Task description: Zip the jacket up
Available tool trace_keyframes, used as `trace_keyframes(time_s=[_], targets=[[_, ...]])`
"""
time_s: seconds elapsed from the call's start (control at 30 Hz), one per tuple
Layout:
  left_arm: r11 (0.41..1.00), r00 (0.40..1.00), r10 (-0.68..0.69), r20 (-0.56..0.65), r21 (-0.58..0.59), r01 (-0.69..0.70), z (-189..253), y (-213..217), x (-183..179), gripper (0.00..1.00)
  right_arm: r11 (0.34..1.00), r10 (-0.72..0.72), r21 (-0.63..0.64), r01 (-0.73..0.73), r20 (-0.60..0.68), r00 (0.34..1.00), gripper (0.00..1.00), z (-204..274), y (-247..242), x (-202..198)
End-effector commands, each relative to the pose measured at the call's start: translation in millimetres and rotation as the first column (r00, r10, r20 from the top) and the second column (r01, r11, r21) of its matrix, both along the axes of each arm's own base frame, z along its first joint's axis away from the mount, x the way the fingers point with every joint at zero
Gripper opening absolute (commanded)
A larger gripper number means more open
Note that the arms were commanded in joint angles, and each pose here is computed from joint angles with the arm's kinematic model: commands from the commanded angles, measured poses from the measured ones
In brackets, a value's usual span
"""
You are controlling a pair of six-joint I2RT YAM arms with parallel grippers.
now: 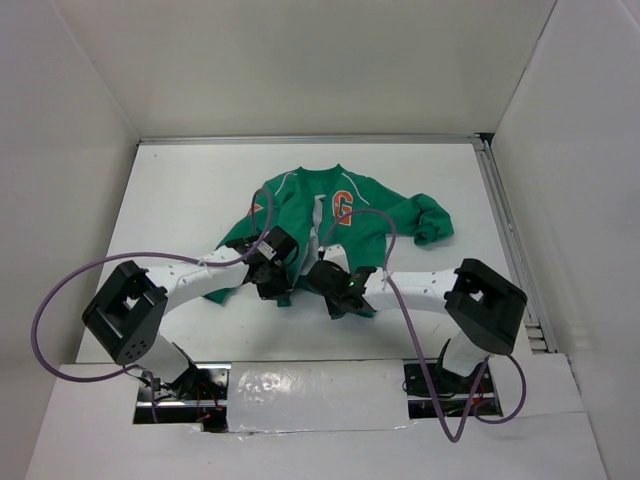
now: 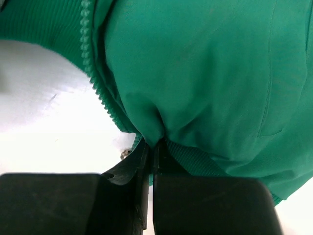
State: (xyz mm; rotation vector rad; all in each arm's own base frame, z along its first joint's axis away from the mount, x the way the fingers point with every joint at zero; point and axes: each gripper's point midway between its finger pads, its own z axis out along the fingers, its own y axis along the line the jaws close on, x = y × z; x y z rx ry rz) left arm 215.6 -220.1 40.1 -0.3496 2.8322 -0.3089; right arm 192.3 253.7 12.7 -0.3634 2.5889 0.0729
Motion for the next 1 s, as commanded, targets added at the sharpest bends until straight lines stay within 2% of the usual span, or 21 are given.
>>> trace_keyframes(time_s=[0.0, 0.03, 0.07, 0.13, 0.17, 0.2, 0.37, 0.43, 0.53, 0.6, 0.73, 0.87, 0.97], targets=[[0.998, 0.997, -0.037, 0.068, -0.057, 0.041, 24, -10, 6, 0.00, 0.999, -0.016, 0.041, 0.017, -0.021, 1.000, 0.00, 3, -13, -7], [0.996, 0.995, -0.051, 0.085, -0.069, 0.057, 29, -13, 7, 0.00, 0.996, -0.012, 0.087, 0.011, 0.011, 1.000, 0.00, 15, -12, -2], [0.993, 0.991, -0.058, 0.122, -0.093, 0.070, 40, -16, 11, 0.00, 0.978, 0.016, 0.206, -0.037, 0.104, 0.994, 0.00, 49, 2, 12], [0.983, 0.975, -0.094, 0.203, -0.137, 0.123, 59, -24, 17, 0.00, 0.949, 0.021, 0.304, -0.078, 0.187, 0.982, 0.00, 75, 6, 21], [0.979, 0.967, -0.102, 0.231, -0.150, 0.140, 66, -27, 20, 0.00, 0.898, 0.030, 0.415, -0.143, 0.267, 0.963, 0.00, 110, 19, 26], [0.972, 0.954, -0.134, 0.267, -0.154, 0.180, 73, -30, 21, 0.00, 0.869, 0.041, 0.459, -0.184, 0.303, 0.952, 0.00, 125, 21, 29], [0.915, 0.861, -0.186, 0.473, -0.236, 0.327, 130, -59, 23, 0.00, 0.709, 0.078, 0.594, -0.379, 0.469, 0.880, 0.00, 189, 34, 23], [0.887, 0.806, -0.192, 0.560, -0.253, 0.387, 151, -69, 22, 0.00, 0.683, 0.058, 0.617, -0.391, 0.488, 0.871, 0.00, 195, 31, 25], [0.852, 0.748, -0.174, 0.641, -0.283, 0.441, 174, -74, 19, 0.00, 0.603, -0.007, 0.690, -0.400, 0.506, 0.862, 0.00, 212, 29, 27], [0.836, 0.717, -0.166, 0.677, -0.289, 0.467, 184, -76, 19, 0.00, 0.579, 0.007, 0.706, -0.408, 0.496, 0.868, 0.00, 212, 30, 24], [0.820, 0.657, -0.176, 0.733, -0.261, 0.510, 189, -74, 18, 0.00, 0.617, 0.042, 0.684, -0.389, 0.465, 0.884, 0.00, 201, 27, 26], [0.800, 0.647, -0.213, 0.733, -0.249, 0.545, 184, -76, 12, 0.00, 0.617, 0.052, 0.684, -0.389, 0.458, 0.887, 0.00, 197, 23, 20], [0.777, 0.643, -0.207, 0.738, -0.276, 0.566, 186, -81, 8, 0.00, 0.590, 0.044, 0.697, -0.407, 0.476, 0.878, 0.00, 198, 22, 15]])
